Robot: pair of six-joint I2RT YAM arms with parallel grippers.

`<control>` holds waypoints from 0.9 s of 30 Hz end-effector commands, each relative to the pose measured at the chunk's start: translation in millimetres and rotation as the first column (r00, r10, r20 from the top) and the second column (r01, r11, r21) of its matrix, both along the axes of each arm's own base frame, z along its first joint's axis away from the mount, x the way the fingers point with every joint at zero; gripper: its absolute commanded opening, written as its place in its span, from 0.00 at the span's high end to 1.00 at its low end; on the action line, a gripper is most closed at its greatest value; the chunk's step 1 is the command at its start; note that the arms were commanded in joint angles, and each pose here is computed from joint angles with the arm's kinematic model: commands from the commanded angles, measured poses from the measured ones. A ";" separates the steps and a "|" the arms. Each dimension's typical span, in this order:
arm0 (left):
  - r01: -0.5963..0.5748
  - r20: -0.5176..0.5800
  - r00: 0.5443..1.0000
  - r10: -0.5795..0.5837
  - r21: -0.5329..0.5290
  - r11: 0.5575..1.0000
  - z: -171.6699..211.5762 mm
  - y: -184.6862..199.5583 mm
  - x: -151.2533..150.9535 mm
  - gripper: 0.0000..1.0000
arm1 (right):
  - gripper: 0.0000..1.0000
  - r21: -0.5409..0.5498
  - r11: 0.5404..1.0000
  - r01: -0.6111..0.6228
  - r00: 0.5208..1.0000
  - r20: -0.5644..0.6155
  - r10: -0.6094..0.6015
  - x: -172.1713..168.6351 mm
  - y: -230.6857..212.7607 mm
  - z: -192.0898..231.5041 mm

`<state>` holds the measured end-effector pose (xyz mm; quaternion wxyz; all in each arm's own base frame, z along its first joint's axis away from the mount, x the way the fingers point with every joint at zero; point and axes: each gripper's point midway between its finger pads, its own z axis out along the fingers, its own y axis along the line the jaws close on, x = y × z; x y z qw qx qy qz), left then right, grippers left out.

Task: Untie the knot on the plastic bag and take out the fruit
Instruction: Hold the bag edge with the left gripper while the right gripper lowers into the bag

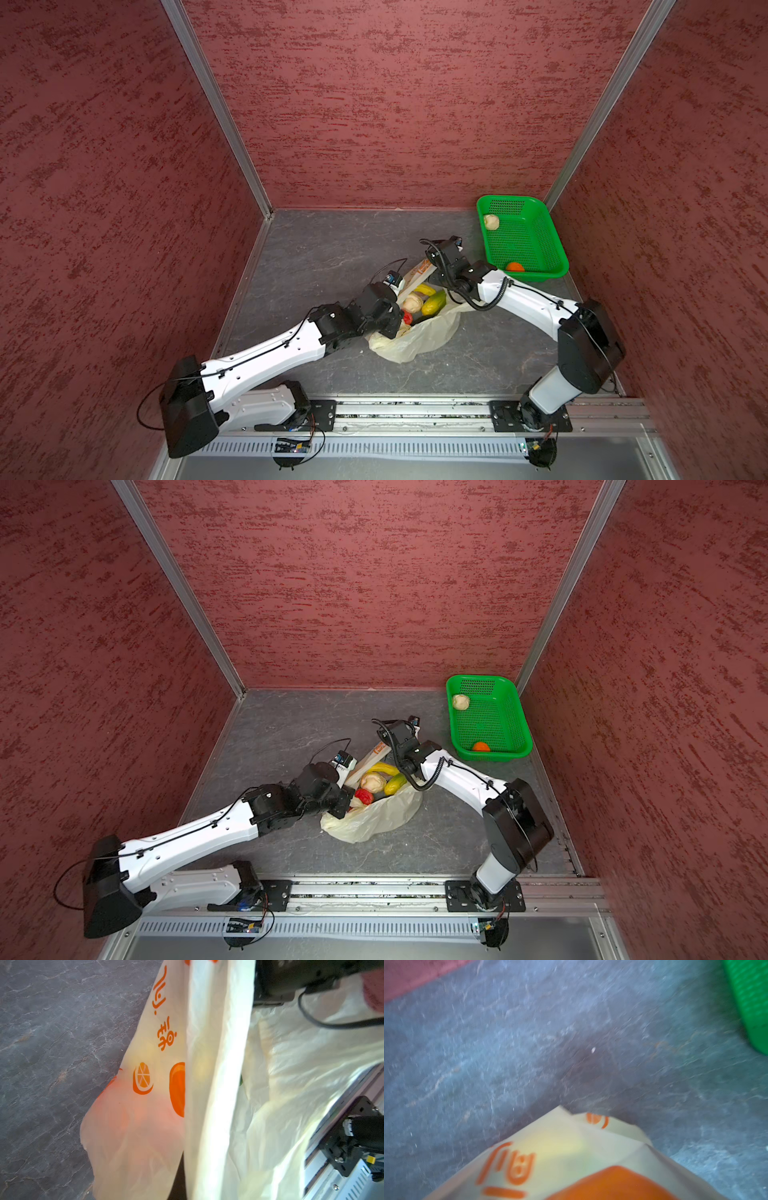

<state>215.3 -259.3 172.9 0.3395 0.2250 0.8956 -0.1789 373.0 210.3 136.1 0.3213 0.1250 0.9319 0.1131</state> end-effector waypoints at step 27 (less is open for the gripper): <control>-0.220 -0.126 0.971 0.201 -0.156 0.963 37.3 13.9 45.4 1.00 | 0.02 -0.103 0.870 -0.482 0.873 0.023 0.487 -130.4 70.9 8.5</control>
